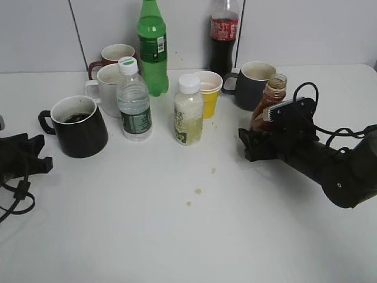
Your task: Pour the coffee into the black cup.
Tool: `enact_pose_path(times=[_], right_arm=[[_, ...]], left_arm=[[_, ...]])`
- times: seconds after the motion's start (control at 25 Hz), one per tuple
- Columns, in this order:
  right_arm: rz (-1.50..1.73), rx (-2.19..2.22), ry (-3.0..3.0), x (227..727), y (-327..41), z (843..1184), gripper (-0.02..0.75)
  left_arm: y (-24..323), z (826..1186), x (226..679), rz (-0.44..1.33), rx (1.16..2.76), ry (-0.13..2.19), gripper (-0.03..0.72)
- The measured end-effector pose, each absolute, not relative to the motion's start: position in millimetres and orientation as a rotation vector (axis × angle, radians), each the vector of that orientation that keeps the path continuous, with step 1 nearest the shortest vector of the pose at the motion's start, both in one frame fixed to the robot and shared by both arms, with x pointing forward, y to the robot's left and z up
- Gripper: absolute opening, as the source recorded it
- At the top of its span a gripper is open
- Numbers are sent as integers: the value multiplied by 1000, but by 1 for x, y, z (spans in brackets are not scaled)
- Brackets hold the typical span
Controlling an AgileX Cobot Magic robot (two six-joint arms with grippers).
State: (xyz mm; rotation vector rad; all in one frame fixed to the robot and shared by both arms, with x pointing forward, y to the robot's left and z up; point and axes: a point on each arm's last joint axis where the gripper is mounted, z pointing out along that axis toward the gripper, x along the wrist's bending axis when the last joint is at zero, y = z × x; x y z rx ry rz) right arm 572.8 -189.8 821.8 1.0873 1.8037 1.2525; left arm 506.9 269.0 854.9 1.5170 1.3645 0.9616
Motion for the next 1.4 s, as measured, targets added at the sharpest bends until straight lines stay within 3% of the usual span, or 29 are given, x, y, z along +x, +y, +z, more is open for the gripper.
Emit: enact_pose_path(times=[0.12,0.36,0.68,0.88,1.08,1.24,1.4], right_arm=[[1228,1118,1825,572,-191,819,644],[1095,1230,1951,570,-193,827,650],[883,1382,2097,555,-198,884,596],[770,1388,2203,531,-190,926,589],[646,1518,2278,494,-195,968,587],[566,1583,2350,461,-206,999,560],[590,1561,2365,426,-219,1031,524]], left_arm=[[270,867,496,968,1506,1347,262],[273,896,483,939,1491,1409,261],[275,933,468,718,1604,1688,261],[270,981,467,538,1747,1789,261],[270,1033,438,366,1887,1869,261],[273,1065,400,335,1919,1859,261],[279,1089,353,422,1866,1777,244]])
